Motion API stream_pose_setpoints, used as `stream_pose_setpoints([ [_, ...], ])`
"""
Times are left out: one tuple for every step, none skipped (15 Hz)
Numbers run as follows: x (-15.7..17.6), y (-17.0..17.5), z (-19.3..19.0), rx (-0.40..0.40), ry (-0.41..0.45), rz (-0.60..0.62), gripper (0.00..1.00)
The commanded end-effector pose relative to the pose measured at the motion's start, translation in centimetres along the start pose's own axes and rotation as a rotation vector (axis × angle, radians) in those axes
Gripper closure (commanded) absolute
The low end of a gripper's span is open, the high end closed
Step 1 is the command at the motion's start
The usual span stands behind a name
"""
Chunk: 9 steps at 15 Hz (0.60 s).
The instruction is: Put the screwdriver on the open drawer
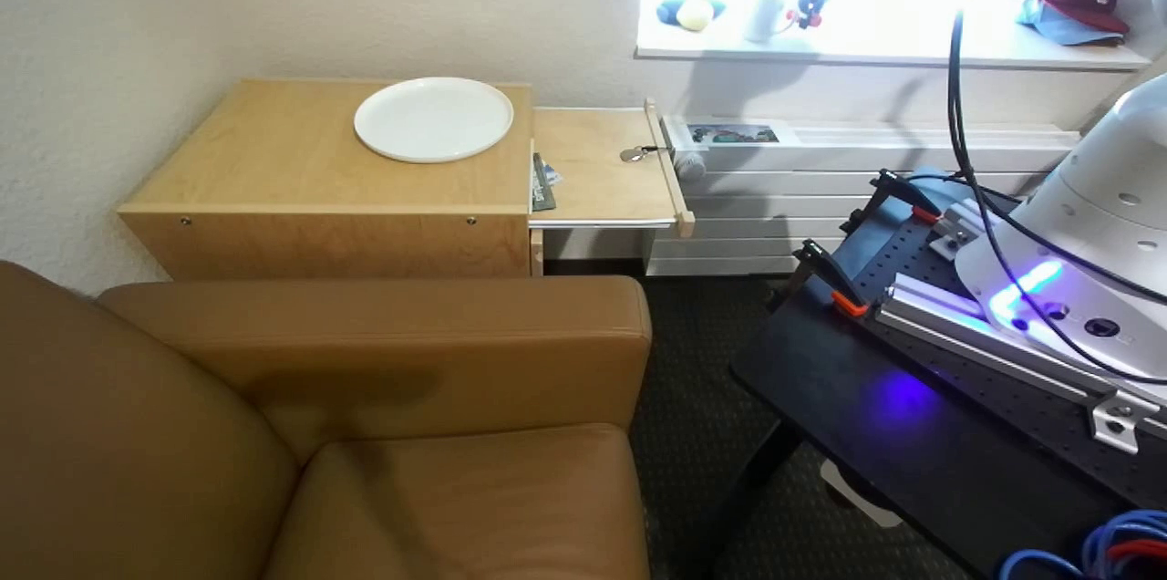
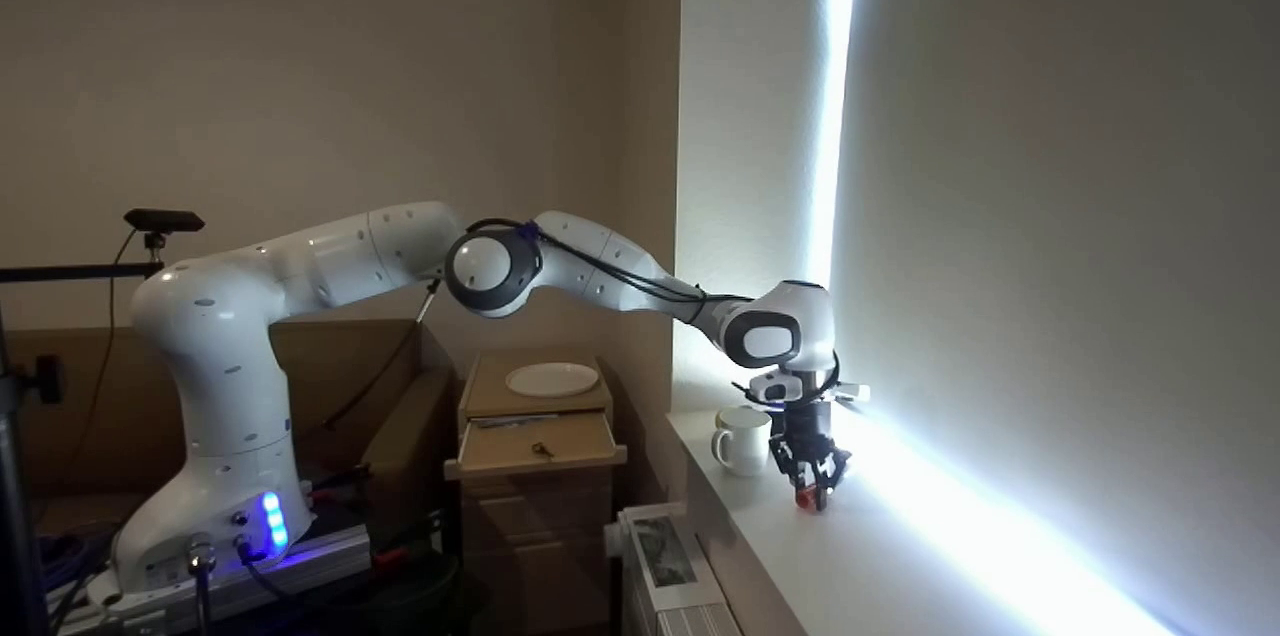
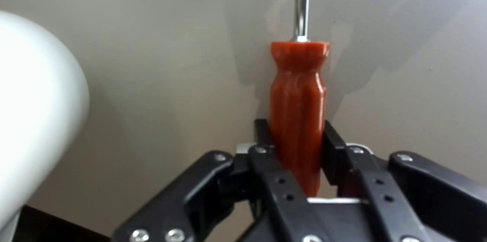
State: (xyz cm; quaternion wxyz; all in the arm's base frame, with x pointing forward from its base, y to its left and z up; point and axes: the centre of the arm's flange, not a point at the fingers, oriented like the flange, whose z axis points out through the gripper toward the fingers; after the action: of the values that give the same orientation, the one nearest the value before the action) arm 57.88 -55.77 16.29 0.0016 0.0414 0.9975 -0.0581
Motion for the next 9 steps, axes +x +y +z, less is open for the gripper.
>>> stream_pose_setpoints([
  [-0.9, -3.8, -4.1, -0.063, 0.013, -0.036, 0.92],
  [-0.4, -4.7, -5.9, -0.071, 0.018, -0.059, 0.92],
  [0.3, -5.9, -8.5, -0.066, 0.012, -0.083, 0.92],
  [1.1, -6.9, -10.4, -0.065, -0.002, -0.112, 0.92],
  [2.3, -8.0, -12.7, -0.059, -0.013, -0.138, 0.92],
  [3.5, -9.1, -15.0, -0.058, -0.026, -0.194, 0.92],
  [4.9, -10.2, -17.3, -0.060, -0.043, -0.270, 0.92],
  [6.5, -11.3, -19.6, -0.045, -0.046, -0.324, 0.92],
  [8.4, -12.2, -21.9, -0.026, -0.046, -0.384, 0.92],
])
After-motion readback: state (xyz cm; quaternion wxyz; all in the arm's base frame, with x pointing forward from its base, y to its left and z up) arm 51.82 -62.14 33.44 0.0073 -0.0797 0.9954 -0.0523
